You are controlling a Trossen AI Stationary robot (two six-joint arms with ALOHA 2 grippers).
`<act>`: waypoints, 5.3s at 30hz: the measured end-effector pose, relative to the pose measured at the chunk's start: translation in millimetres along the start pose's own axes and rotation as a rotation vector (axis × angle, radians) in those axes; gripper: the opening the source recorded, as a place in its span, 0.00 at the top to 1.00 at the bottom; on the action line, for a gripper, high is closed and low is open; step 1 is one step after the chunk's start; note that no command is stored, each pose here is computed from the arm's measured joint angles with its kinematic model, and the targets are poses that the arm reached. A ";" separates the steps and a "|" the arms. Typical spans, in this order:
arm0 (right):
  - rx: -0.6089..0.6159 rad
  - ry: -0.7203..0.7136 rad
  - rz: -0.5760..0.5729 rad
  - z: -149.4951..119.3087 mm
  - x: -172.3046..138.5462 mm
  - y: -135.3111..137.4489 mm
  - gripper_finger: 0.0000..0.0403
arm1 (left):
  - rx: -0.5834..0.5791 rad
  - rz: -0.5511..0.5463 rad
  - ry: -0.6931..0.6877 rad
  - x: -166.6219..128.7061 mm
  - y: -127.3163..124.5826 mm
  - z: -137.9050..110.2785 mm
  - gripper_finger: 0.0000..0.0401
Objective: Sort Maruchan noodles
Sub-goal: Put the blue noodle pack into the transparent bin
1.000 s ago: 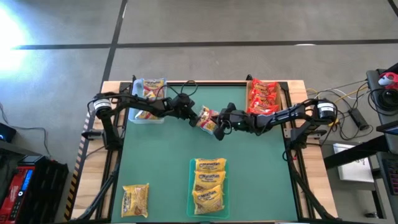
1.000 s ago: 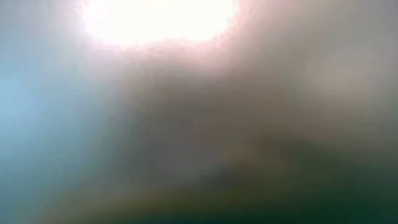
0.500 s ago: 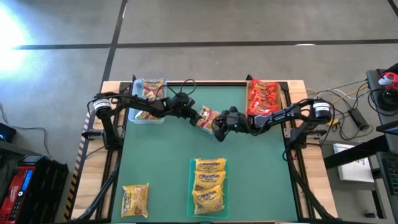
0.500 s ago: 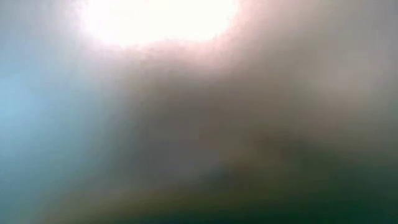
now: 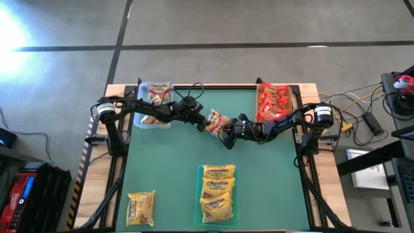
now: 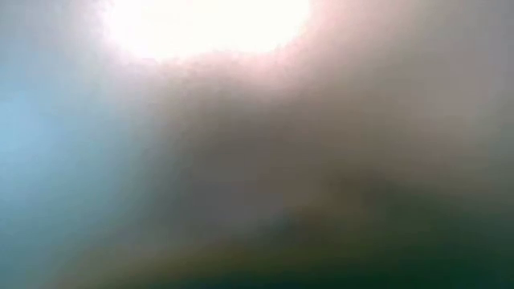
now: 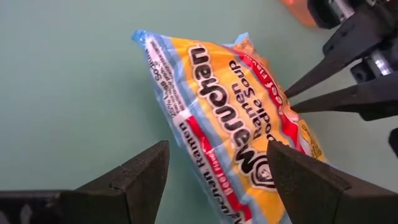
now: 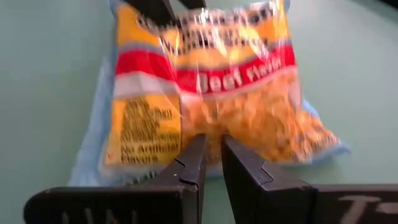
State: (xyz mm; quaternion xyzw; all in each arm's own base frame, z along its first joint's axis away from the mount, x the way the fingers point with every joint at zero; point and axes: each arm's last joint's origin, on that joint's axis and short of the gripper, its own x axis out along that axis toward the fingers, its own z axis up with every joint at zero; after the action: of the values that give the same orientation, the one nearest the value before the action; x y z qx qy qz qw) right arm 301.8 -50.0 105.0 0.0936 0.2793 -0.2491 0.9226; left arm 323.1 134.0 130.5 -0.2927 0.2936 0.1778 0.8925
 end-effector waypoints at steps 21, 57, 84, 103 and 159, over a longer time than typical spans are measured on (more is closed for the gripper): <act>-0.050 -0.130 0.021 10.4 -26.0 7.2 0.89 | -0.032 -0.010 -0.073 -1.8 4.6 9.5 0.37; -0.002 -0.215 0.005 -43.8 32.4 1.7 0.89 | -0.122 0.056 -0.042 5.3 21.7 2.5 0.37; -0.062 -0.224 -0.001 -42.9 32.0 1.7 0.89 | -0.252 -0.273 -0.052 24.7 15.1 1.1 0.40; -0.145 -0.059 -0.018 -18.5 -32.4 -9.0 0.89 | -0.259 -0.298 -0.084 22.3 13.1 6.2 0.78; -0.106 -0.051 -0.005 -33.5 -59.8 -18.2 0.89 | -0.051 0.639 0.259 -170.1 14.3 27.5 0.76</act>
State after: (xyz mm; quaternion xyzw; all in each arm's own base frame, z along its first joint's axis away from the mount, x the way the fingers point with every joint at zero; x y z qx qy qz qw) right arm 233.7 -30.8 110.4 0.0376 0.2688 -0.2386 0.9324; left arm 197.6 137.5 249.4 -0.2285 0.4765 0.4170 0.7395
